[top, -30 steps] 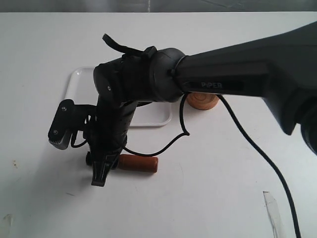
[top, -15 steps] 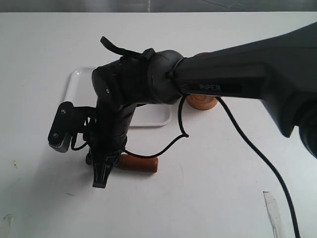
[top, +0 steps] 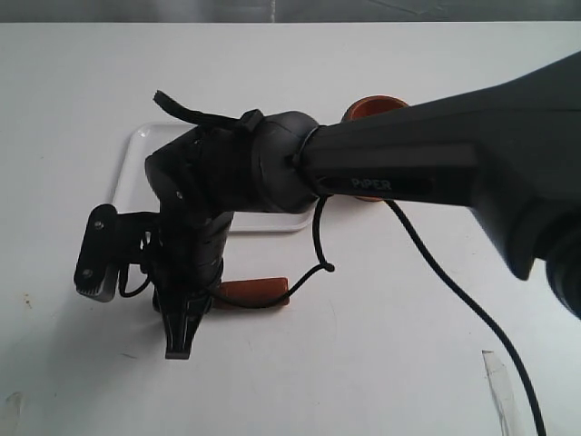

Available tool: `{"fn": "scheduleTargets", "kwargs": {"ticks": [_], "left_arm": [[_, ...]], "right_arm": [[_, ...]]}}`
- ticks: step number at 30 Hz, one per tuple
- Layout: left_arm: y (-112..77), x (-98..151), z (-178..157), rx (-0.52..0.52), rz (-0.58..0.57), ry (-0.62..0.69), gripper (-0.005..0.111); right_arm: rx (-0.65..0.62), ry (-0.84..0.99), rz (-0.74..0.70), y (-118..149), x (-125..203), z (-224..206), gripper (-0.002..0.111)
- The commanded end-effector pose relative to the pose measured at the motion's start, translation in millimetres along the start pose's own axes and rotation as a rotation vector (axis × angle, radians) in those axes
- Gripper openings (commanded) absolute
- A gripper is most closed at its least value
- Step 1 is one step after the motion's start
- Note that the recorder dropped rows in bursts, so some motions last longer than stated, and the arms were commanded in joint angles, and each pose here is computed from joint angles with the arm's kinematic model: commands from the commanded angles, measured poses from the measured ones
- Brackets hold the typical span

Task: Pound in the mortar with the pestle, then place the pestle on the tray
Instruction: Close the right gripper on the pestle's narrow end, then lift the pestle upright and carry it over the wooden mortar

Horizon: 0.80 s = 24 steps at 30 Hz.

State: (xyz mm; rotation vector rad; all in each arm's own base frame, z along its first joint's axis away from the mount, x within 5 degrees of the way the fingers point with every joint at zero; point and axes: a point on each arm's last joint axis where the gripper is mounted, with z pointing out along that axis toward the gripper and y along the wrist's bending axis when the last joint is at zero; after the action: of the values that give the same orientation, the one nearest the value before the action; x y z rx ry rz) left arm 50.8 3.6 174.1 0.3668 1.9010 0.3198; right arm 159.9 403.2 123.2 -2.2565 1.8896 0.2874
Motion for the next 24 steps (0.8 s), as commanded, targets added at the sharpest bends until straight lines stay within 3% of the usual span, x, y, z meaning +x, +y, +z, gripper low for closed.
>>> {"fn": "scheduleTargets", "kwargs": {"ticks": [1,6,8,11,14,18,24], "left_arm": [[-0.6,-0.4,0.0,0.008,-0.012,-0.007,0.000],[-0.6,-0.4,0.0,0.008,-0.012,-0.007,0.000],[-0.6,-0.4,0.0,0.008,-0.012,-0.007,0.000],[-0.6,-0.4,0.0,0.008,-0.012,-0.007,0.000],[-0.6,-0.4,0.0,0.008,-0.012,-0.007,0.000],[-0.6,-0.4,0.0,0.008,-0.012,-0.007,0.000],[-0.6,-0.4,0.0,0.008,-0.012,-0.007,0.000]], "right_arm": [[0.009,0.007,-0.006,-1.4,-0.2,4.8,0.030],[-0.005,0.045,-0.011,-1.5,5.1,20.9,0.030],[-0.006,0.046,-0.011,-1.3,5.3,20.9,0.023],[-0.002,0.047,-0.015,-1.6,5.1,19.2,0.000],[0.022,0.037,0.006,-3.4,3.5,14.1,0.000],[0.153,-0.014,0.028,-13.0,-3.1,-16.0,0.000],[0.351,-0.298,0.158,-36.1,-13.3,-102.2,0.000]]}}
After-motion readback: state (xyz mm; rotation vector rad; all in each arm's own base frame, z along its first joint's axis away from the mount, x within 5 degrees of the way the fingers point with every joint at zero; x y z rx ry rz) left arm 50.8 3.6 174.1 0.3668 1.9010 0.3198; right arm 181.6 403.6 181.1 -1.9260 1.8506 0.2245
